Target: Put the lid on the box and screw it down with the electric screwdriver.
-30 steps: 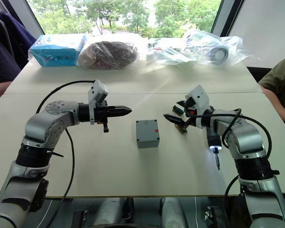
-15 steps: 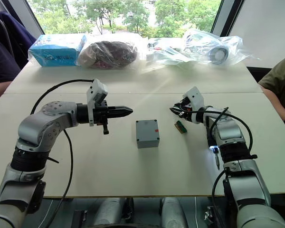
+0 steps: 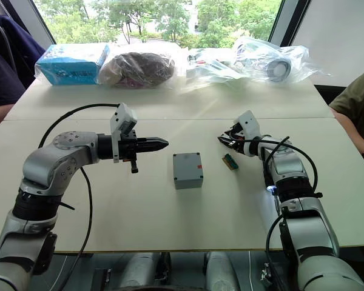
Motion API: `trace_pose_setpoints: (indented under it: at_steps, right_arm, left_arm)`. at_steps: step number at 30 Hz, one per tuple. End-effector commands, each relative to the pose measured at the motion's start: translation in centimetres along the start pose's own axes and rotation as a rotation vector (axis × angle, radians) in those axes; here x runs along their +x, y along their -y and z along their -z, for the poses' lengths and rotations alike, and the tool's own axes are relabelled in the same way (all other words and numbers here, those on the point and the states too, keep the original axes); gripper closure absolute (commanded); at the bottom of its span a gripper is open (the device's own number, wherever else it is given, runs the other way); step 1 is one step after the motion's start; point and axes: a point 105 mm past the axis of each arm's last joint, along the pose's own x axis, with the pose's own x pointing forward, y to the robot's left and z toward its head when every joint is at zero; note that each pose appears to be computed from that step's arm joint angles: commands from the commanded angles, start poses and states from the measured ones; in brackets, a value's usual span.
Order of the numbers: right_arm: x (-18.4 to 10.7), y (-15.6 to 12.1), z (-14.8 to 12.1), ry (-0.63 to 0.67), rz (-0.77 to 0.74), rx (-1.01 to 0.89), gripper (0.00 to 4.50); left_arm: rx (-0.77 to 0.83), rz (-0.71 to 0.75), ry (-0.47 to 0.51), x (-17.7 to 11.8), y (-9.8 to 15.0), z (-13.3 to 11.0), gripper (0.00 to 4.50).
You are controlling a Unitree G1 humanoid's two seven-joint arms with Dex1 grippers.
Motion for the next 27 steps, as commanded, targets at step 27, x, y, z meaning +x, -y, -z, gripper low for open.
trace_pose_setpoints:
  at_steps: [27]
  right_arm:
    - [-1.9,-0.3,-5.2,0.202,-0.021,-0.02,4.42]
  left_arm:
    - [0.029,0.006,0.008,0.3,0.1,0.2,4.5]
